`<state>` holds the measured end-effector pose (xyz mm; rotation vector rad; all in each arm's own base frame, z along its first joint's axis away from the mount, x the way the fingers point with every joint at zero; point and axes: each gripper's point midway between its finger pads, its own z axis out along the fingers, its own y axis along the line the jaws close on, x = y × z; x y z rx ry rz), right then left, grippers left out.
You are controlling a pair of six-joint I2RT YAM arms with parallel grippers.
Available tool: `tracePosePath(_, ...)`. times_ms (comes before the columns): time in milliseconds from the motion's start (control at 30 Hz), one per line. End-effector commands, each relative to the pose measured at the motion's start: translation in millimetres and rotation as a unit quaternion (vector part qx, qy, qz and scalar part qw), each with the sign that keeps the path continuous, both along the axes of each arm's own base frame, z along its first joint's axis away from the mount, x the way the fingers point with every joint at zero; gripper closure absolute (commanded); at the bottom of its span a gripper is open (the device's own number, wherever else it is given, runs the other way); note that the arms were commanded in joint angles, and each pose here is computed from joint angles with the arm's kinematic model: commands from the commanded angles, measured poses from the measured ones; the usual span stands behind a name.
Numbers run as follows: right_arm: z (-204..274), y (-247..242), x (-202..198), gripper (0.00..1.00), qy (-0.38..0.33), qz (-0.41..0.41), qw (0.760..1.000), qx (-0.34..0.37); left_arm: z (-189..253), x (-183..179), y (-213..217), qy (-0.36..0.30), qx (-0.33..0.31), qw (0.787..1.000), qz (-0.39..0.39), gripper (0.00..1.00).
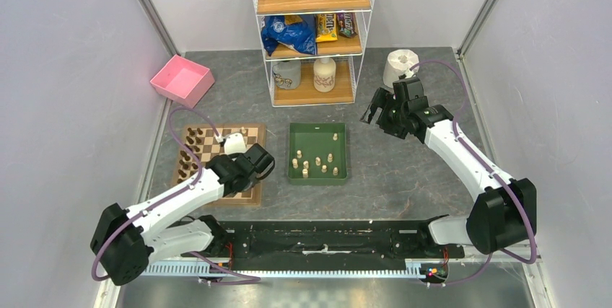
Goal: Set up the chess pieces on the board
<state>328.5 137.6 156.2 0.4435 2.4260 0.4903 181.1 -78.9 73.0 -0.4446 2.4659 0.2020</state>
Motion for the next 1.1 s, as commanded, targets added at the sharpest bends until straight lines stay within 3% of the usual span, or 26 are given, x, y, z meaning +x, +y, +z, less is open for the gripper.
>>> tracePosePath(0, 6, 3, 8, 0.06, -0.014, -0.001, 1.000, 0.009, 1, 9, 5, -0.026, -0.025, 0.999, 0.041, 0.98)
tracePosePath(1067, 7, 7, 9, 0.06, -0.010, 0.003, 1.000, 0.017, -16, 10, 30, -0.034, -0.037, 0.996, 0.078, 0.97)
